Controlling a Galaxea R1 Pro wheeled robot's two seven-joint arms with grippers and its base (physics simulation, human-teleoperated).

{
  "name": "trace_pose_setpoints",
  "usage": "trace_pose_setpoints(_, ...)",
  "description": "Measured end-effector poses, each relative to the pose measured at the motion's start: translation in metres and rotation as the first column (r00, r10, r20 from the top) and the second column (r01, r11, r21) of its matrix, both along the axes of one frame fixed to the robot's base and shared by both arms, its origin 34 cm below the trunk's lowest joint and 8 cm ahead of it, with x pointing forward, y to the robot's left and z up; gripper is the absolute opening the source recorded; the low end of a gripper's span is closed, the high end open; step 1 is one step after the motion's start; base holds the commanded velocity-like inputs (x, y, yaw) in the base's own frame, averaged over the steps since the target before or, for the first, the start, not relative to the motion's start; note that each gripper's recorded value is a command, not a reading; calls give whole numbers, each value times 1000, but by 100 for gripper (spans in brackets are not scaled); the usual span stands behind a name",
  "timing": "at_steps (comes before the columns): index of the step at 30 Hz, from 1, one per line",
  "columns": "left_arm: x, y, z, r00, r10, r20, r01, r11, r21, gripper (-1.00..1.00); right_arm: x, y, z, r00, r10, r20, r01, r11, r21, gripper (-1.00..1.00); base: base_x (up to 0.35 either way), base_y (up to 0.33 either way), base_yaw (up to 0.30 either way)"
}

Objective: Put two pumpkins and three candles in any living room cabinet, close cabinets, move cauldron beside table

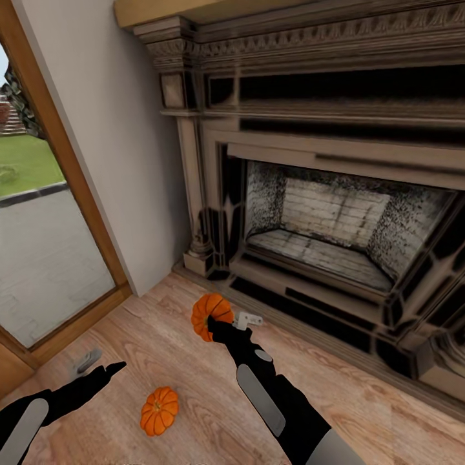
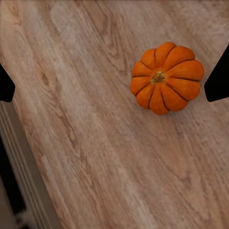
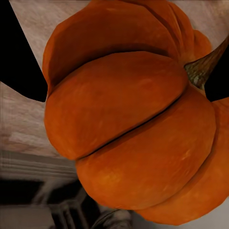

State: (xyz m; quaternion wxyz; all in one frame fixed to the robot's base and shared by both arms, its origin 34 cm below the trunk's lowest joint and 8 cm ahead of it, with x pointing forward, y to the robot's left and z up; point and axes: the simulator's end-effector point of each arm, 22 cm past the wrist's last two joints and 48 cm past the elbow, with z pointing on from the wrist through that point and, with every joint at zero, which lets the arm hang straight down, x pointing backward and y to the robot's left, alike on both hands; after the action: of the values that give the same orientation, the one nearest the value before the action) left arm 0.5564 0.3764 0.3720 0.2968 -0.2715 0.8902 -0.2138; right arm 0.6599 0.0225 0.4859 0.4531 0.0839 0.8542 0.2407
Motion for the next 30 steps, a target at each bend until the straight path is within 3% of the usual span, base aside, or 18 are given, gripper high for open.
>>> trace_pose_setpoints(6,-2,0,-11,1000,-2,12,2,1000,-10,100,0,-3,-8,999,-22,25,22,1000,13,-100,0,0,0)
trace_pose_setpoints(17,-9,-2,-33,1000,-4,-31,4,1000,-17,100,-1,-2,-33,1000,-24,-10,24,1000,21,-100,0,0,0)
trace_pose_setpoints(19,-10,-3,-36,999,-6,-35,6,1000,-22,100,-2,4,-34,1000,-4,-5,4,999,37,-100,0,0,0)
trace_pose_setpoints(24,-8,-15,-37,999,-38,-11,37,997,-70,100,-5,34,-19,993,113,45,-118,985,126,-100,0,0,0)
trace_pose_setpoints(27,-9,-18,-41,999,-47,-11,46,996,-83,100,-9,39,-28,989,145,18,-146,980,132,-100,0,0,0)
trace_pose_setpoints(30,-11,-19,-46,999,-51,-18,49,995,-88,100,-19,45,-42,980,185,-68,-170,969,176,-100,0,0,0)
